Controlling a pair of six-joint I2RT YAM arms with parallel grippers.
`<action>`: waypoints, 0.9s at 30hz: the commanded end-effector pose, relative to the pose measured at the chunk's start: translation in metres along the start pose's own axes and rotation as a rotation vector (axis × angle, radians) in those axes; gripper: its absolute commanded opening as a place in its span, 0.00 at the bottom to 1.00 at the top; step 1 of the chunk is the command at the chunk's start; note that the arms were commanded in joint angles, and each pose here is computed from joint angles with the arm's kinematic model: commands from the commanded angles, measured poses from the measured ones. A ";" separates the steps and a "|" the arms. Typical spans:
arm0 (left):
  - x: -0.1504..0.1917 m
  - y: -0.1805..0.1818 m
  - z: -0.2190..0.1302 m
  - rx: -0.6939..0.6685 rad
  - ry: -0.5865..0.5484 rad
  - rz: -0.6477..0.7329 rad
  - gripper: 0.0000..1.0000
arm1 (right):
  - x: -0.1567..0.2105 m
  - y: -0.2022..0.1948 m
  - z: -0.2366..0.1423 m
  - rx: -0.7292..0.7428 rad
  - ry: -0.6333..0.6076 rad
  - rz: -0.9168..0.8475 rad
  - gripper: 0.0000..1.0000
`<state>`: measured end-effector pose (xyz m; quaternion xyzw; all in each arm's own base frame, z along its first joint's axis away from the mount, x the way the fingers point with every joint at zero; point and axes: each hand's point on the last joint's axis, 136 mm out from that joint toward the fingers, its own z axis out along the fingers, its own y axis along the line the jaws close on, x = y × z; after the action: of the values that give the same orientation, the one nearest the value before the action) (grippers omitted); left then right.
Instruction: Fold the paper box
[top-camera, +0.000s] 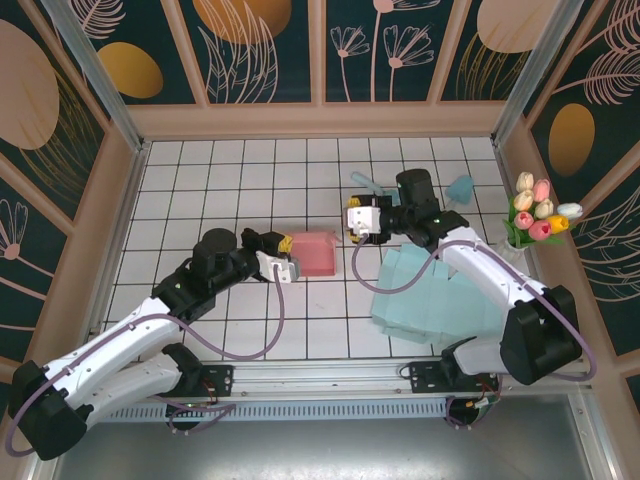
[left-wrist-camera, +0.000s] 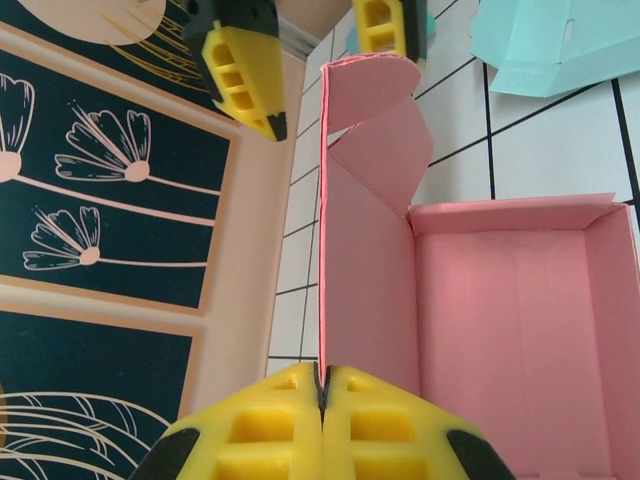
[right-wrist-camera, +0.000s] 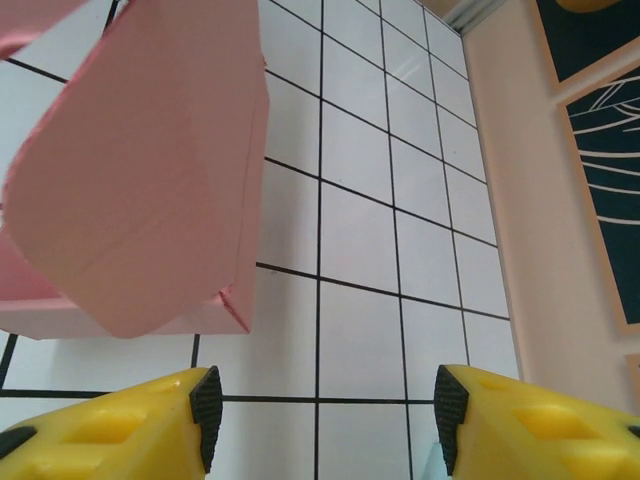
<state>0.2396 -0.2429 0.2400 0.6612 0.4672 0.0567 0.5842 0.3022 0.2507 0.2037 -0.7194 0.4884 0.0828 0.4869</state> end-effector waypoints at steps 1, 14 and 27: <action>-0.005 0.005 0.000 -0.025 -0.036 0.013 0.00 | -0.020 0.007 -0.001 0.001 -0.086 -0.063 0.57; -0.008 0.001 0.000 -0.006 -0.054 0.003 0.00 | -0.058 0.026 0.024 -0.076 -0.210 -0.083 0.51; -0.010 -0.004 0.002 0.020 -0.067 0.000 0.00 | -0.070 0.038 0.037 -0.139 -0.255 -0.055 0.25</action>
<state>0.2376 -0.2447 0.2375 0.6650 0.4641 0.0492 0.5831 0.2585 0.3084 0.1871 -0.7485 0.4249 0.1634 0.4822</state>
